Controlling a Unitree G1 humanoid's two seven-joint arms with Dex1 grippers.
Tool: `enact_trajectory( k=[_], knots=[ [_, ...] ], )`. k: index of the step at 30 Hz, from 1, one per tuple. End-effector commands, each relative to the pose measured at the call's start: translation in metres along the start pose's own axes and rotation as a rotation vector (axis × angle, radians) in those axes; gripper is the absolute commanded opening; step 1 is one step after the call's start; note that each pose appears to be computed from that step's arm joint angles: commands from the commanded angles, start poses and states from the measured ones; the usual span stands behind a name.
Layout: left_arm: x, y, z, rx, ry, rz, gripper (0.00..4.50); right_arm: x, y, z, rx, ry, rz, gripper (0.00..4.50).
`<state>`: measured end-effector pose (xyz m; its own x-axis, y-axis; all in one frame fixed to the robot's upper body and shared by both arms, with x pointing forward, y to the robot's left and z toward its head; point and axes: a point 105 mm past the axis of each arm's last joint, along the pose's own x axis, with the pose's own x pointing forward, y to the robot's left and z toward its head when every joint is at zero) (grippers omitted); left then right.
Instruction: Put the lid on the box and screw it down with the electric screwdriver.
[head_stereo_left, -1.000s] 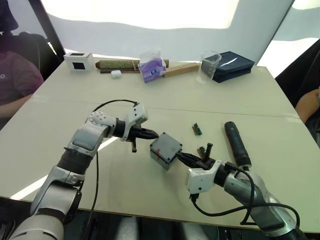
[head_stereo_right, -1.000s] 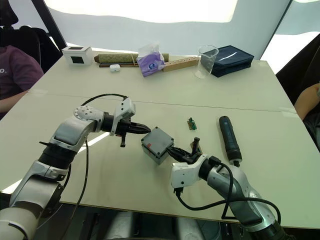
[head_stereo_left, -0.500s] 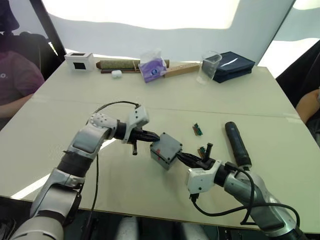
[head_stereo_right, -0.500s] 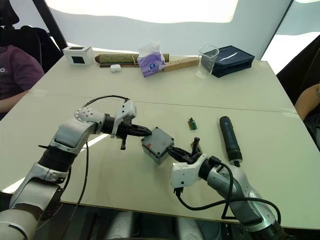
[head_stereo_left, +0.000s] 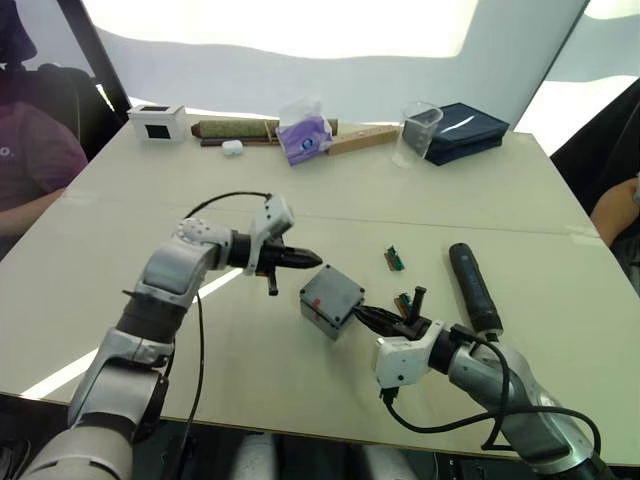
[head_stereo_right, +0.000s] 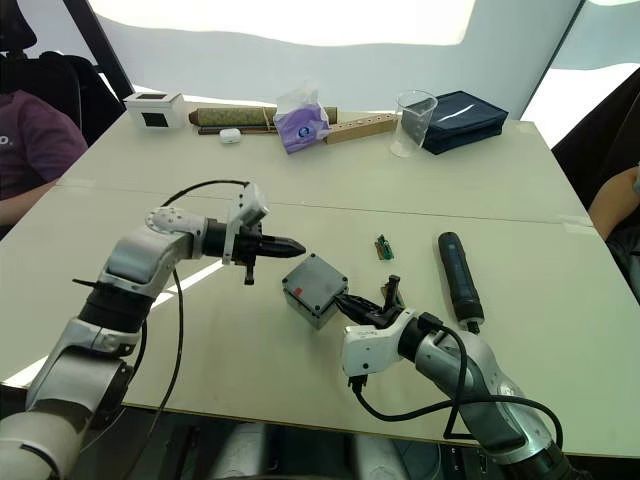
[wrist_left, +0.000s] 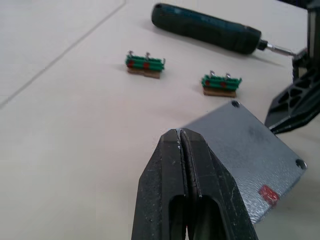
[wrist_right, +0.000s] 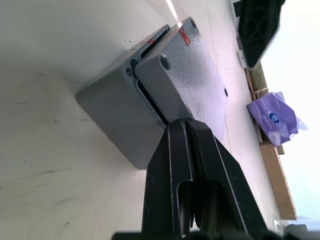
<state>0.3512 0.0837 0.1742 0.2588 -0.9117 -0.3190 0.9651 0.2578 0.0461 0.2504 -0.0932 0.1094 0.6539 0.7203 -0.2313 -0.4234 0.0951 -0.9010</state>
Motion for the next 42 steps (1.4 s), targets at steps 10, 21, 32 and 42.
enact_trajectory(
  k=[10, 21, 32, 42],
  knots=[
    [0.0, -0.007, -0.03, 0.034, 0.092, -0.011, 0.0, -0.002, -0.009, 0.005, -0.021, -0.019, -0.034, 0.03],
    [0.008, -0.019, -0.026, 0.033, 0.077, -0.057, 0.0, -0.003, -0.009, 0.005, -0.015, -0.017, -0.035, 0.03],
    [0.009, -0.025, -0.025, 0.037, 0.086, -0.082, 0.0, -0.002, -0.009, 0.007, -0.012, -0.022, -0.037, 0.03],
    [0.011, -0.036, -0.026, 0.045, 0.089, -0.112, 0.0, -0.006, -0.009, 0.012, -0.01, -0.037, -0.034, 0.03]
  ],
)
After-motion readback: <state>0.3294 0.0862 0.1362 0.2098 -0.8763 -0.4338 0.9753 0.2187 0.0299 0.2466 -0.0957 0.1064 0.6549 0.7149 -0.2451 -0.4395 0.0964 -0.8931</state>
